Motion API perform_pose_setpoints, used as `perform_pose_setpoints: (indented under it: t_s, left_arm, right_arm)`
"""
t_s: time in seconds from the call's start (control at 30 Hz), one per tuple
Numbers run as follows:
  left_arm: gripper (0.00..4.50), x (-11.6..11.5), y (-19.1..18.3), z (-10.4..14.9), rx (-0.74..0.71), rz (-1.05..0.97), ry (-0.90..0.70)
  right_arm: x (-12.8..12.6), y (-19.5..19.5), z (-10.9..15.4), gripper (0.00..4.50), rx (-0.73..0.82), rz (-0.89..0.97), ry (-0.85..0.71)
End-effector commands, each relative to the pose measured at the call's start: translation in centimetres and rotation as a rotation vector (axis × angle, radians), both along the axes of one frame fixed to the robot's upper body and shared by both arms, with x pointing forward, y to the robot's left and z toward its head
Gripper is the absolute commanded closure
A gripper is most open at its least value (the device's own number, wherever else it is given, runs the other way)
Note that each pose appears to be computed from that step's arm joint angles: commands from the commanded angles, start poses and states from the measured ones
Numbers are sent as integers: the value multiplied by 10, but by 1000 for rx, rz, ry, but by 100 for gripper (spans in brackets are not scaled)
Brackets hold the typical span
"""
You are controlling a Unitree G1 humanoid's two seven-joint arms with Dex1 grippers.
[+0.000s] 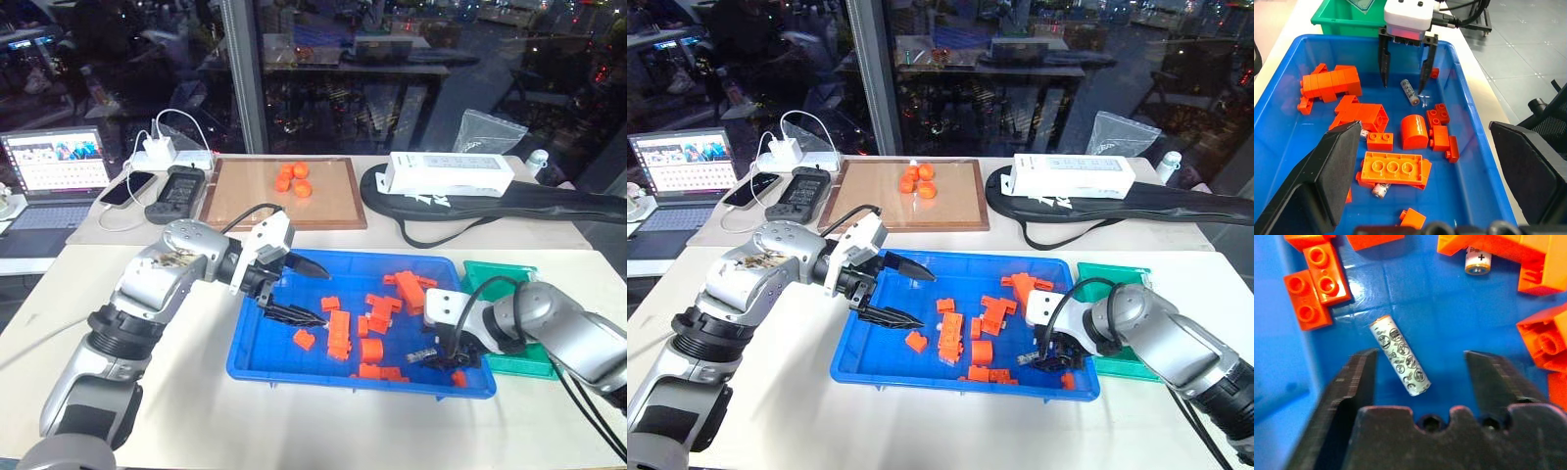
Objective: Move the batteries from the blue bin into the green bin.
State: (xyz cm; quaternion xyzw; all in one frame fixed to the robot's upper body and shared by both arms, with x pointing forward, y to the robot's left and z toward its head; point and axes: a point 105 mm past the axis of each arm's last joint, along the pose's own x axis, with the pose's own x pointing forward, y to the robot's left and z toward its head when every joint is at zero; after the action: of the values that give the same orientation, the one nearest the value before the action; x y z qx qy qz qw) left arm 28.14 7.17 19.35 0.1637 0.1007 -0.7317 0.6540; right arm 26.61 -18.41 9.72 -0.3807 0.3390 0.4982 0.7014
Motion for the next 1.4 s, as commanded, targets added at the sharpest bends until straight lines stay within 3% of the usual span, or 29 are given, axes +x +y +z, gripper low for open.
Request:
perform_pose_setpoints:
  t_s: [0.03,0.17,0.43,0.6,0.63,0.67,0.77,0.9,1.2,1.3,1.4]
  left_arm:
    - [0,-2,1,10,-14,-13,-43]
    - [0,-2,0,10,-14,-18,-44]
    - [0,2,-3,11,-39,11,9]
    - [0,1,-6,13,-42,8,21]
    - [0,1,-6,13,-41,7,22]
    - [0,2,-7,13,-42,8,27]
    - [0,2,-8,12,-41,9,33]
    - [0,3,-8,12,-41,17,32]
    - [0,5,-4,10,-17,-16,-49]
    - [0,7,-4,10,-16,-12,-56]
    - [0,7,-4,10,-14,-14,-59]
  right_arm:
    - [0,5,8,310,36,-1,-9]
    - [-2,10,18,445,68,-3,-13]
    - [3,5,76,448,154,-72,-117]
    - [4,8,79,448,193,-135,-154]
    - [2,11,73,392,195,-139,-138]
    - [-3,13,66,381,185,-135,-115]
    - [-12,25,47,281,195,-154,-74]
    - [6,26,30,141,189,-303,-138]
    - [-2,17,-16,141,111,-418,-55]
    - [-4,17,-18,212,134,-443,-31]
    - [-6,16,-20,318,130,-439,-21]
